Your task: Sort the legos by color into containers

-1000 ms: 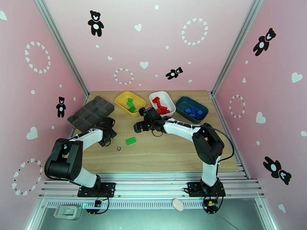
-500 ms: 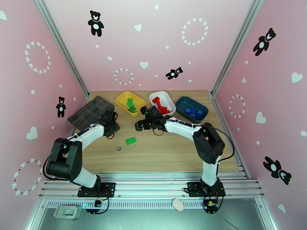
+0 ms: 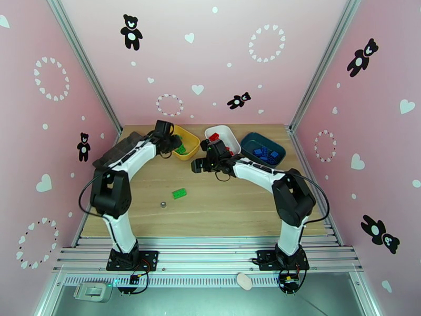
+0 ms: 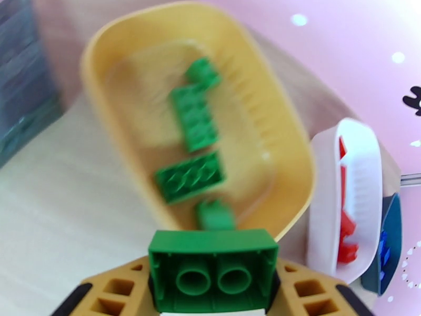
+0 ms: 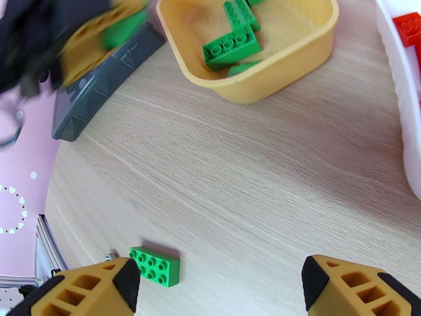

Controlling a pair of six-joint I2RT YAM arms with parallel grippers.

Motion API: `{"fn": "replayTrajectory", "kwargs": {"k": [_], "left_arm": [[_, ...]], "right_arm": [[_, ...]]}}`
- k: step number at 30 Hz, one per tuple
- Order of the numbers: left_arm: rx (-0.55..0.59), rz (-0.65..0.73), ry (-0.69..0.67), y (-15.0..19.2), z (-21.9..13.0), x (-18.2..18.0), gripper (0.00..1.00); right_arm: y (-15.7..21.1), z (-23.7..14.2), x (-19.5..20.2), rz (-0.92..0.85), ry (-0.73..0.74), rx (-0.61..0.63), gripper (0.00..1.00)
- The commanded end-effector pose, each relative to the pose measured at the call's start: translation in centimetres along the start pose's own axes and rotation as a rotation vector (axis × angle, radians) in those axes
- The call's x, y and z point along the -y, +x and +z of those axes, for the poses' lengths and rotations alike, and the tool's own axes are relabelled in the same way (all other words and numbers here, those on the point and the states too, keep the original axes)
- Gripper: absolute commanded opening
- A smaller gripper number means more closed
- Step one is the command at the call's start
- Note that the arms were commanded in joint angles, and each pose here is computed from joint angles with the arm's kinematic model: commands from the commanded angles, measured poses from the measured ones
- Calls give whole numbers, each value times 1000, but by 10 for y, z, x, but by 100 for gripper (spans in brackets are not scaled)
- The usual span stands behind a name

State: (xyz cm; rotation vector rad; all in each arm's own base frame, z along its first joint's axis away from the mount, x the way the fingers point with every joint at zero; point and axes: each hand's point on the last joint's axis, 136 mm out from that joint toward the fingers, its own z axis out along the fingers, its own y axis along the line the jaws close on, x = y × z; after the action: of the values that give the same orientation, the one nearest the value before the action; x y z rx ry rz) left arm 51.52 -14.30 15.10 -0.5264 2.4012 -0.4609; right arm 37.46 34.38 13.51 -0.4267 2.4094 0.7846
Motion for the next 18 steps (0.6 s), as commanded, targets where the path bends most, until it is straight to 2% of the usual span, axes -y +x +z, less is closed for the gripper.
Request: {"fn": "replayTrajectory", "kwargs": {"k": [1,3,6,13,18], "left_arm": [[-71,40,1,8,19,5,53],[-67,44,1,4,26,8,73],[-50,56,-2,2,26,11,86],[-1,124,-19,7,-6,16,90],[54,177,-26,21,-47,14,91]], "right_arm": [[0,-18,3,-17,35,8,86],[1,-21,5,-18,46,6,86],[2,-24,6,-23,57,5,86],[7,-25,9,-25,66,-1,86],[13,-29,11,-29,72,-5,86]]}}
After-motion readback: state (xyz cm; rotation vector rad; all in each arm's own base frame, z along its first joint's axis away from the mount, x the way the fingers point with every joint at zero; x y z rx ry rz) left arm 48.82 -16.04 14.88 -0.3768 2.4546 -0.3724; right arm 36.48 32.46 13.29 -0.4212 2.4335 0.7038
